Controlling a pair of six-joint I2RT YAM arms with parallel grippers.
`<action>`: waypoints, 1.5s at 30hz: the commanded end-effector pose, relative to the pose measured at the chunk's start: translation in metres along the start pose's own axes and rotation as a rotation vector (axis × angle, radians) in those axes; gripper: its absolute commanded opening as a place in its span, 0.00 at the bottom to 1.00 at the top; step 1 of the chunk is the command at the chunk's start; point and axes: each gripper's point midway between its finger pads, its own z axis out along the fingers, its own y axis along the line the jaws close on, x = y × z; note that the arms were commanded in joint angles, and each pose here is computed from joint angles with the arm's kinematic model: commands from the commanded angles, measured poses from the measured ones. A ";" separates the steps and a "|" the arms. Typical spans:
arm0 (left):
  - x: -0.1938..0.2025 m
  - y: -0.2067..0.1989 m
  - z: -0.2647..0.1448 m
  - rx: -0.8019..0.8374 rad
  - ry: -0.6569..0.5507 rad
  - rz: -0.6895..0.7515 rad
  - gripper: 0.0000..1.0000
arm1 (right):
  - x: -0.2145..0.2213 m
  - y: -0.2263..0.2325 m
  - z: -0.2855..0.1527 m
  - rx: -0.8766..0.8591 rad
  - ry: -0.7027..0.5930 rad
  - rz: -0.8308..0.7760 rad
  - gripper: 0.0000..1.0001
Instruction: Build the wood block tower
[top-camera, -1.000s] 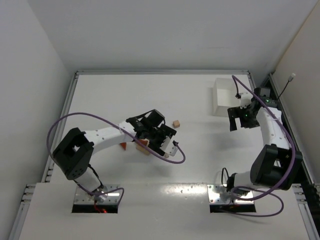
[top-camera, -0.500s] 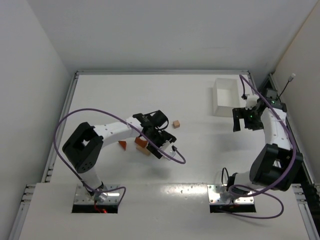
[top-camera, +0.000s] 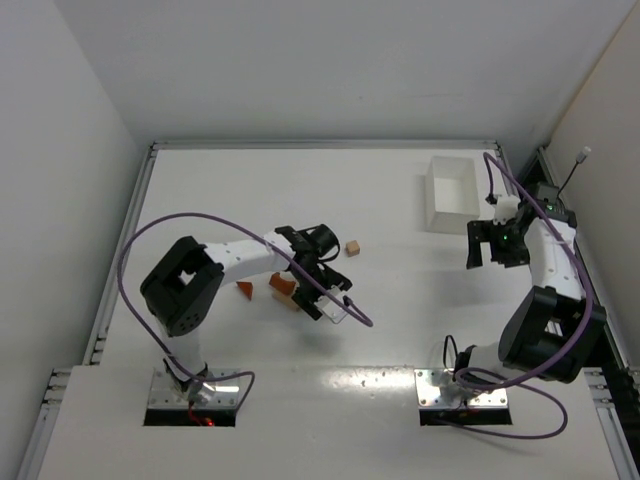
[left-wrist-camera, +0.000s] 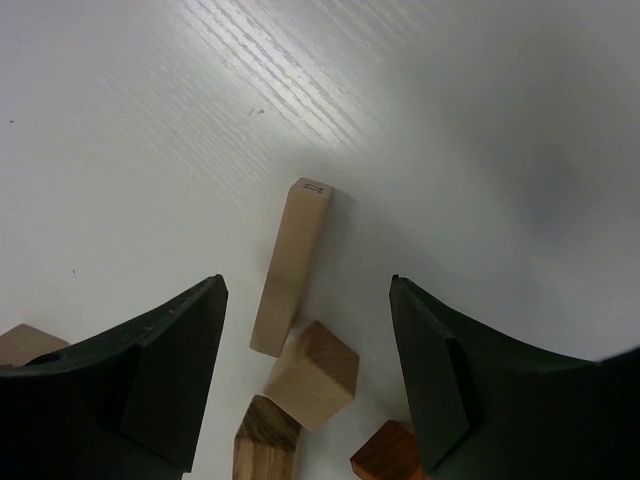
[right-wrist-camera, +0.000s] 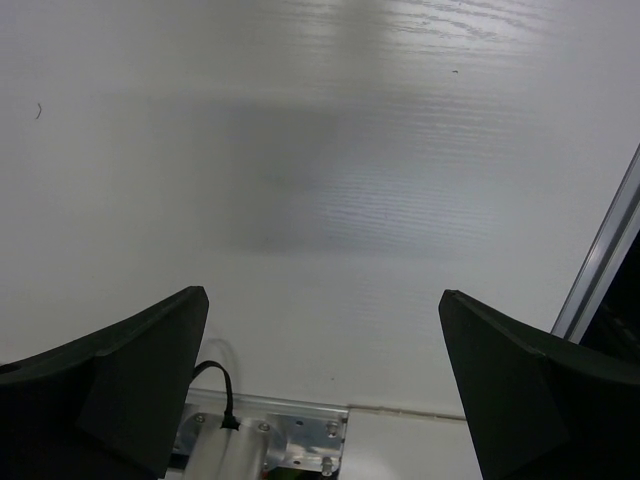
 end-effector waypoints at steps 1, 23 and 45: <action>-0.014 0.018 0.000 -0.020 -0.066 0.065 0.63 | -0.002 0.005 -0.004 -0.026 -0.029 -0.012 1.00; 0.008 0.028 0.026 0.007 -0.036 -0.019 0.00 | -0.007 0.001 -0.001 -0.038 -0.003 -0.024 1.00; 0.142 0.173 -0.063 -0.588 0.158 -0.730 0.00 | -0.040 0.005 0.008 -0.101 -0.033 -0.051 1.00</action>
